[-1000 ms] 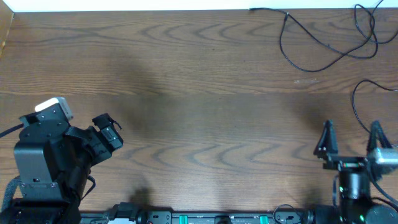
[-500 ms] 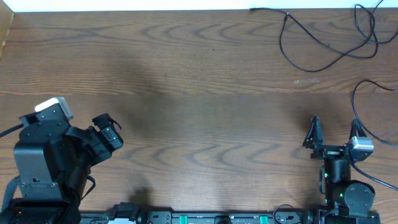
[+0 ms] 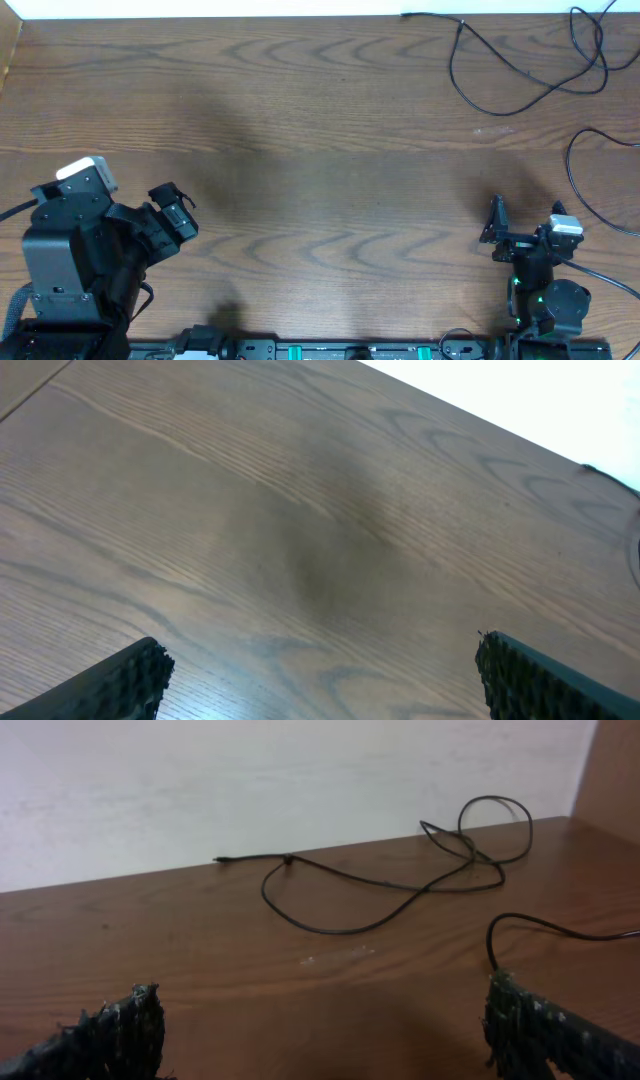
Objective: Untangle cables
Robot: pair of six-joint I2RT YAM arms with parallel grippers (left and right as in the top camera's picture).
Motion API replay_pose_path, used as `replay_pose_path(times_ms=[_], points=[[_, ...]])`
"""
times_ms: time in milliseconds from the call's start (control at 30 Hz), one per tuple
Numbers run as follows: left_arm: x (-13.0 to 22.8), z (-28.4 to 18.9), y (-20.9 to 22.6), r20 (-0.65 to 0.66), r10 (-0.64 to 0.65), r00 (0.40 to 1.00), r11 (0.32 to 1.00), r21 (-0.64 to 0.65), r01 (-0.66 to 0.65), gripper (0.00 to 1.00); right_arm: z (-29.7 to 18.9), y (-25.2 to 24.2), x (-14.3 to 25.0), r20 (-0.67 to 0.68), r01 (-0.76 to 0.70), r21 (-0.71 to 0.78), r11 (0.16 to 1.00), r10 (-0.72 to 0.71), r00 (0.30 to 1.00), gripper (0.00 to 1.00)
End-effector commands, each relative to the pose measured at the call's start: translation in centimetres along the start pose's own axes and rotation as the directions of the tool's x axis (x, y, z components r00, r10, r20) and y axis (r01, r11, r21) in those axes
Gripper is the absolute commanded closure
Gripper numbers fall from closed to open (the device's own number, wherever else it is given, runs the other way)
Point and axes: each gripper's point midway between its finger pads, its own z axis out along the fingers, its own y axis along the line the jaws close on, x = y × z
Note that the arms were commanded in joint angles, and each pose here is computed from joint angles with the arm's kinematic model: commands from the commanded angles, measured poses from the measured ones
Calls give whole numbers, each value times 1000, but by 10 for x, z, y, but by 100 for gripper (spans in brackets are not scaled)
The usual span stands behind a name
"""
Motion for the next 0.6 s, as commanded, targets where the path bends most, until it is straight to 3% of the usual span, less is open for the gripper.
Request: replay_pose_path(times_ms=[0,567], points=[[-1,1,3,4,14,1000,1000,-16,-14,2,0,-4,1,-1,20,21,1000,-20,1000,1],[0,-3,4,14,13,1000,1000,-13,-13,2,0,-4,1,-1,20,21,1000,-20,1000,1]])
